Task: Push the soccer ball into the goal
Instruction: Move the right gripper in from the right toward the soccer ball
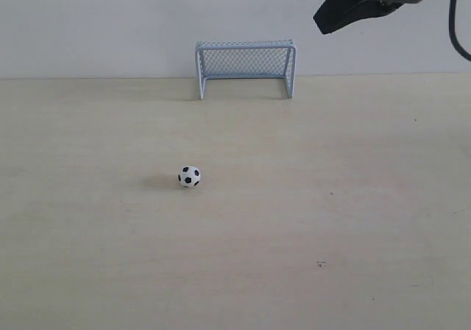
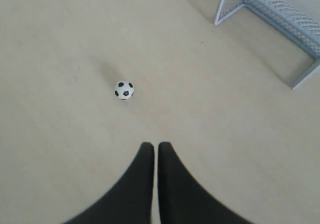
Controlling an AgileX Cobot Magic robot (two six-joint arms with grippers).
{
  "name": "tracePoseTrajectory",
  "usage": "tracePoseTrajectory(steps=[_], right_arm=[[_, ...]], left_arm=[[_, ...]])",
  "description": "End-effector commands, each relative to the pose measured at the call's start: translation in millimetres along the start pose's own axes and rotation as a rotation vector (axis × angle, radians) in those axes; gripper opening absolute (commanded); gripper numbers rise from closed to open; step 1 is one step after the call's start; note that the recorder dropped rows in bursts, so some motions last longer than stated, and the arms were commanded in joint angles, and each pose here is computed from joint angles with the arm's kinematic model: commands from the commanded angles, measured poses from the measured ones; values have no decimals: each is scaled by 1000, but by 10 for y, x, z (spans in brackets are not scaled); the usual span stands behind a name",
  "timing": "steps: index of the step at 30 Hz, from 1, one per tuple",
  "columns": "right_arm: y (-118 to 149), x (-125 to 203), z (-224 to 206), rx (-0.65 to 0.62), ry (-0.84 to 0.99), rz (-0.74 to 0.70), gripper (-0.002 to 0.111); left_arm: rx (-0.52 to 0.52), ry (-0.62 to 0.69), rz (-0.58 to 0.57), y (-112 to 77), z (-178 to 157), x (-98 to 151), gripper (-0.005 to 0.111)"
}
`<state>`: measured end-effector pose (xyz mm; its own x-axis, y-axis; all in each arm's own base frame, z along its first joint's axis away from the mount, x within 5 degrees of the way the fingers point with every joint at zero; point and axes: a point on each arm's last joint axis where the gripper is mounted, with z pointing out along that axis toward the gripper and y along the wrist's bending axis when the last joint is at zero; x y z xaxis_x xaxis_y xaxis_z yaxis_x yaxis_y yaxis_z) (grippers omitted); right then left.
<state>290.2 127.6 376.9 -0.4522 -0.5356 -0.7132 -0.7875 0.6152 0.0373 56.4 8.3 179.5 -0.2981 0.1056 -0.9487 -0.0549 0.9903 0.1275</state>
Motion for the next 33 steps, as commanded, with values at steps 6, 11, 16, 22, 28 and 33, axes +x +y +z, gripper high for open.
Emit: tracePoseTrajectory(steps=[6,11,16,22,28,33], right_arm=[[-71,4,225,-99,100,-16,0],[-83,-19,433,-138,140,-23,0],[93,-134,697,-168,176,-110,0],[298,-301,938,-212,170,-153,0],[429,-358,1198,-272,216,-184,0],[512,-367,1409,-336,280,-192,0]], left_arm=[[8,-3,-7,-4,0,-15,6],[8,-3,-7,-4,0,-15,6],[8,-3,-7,-4,0,-15,6],[8,-3,-7,-4,0,-15,6],[8,-3,-7,-4,0,-15,6],[8,-3,-7,-4,0,-15,6]])
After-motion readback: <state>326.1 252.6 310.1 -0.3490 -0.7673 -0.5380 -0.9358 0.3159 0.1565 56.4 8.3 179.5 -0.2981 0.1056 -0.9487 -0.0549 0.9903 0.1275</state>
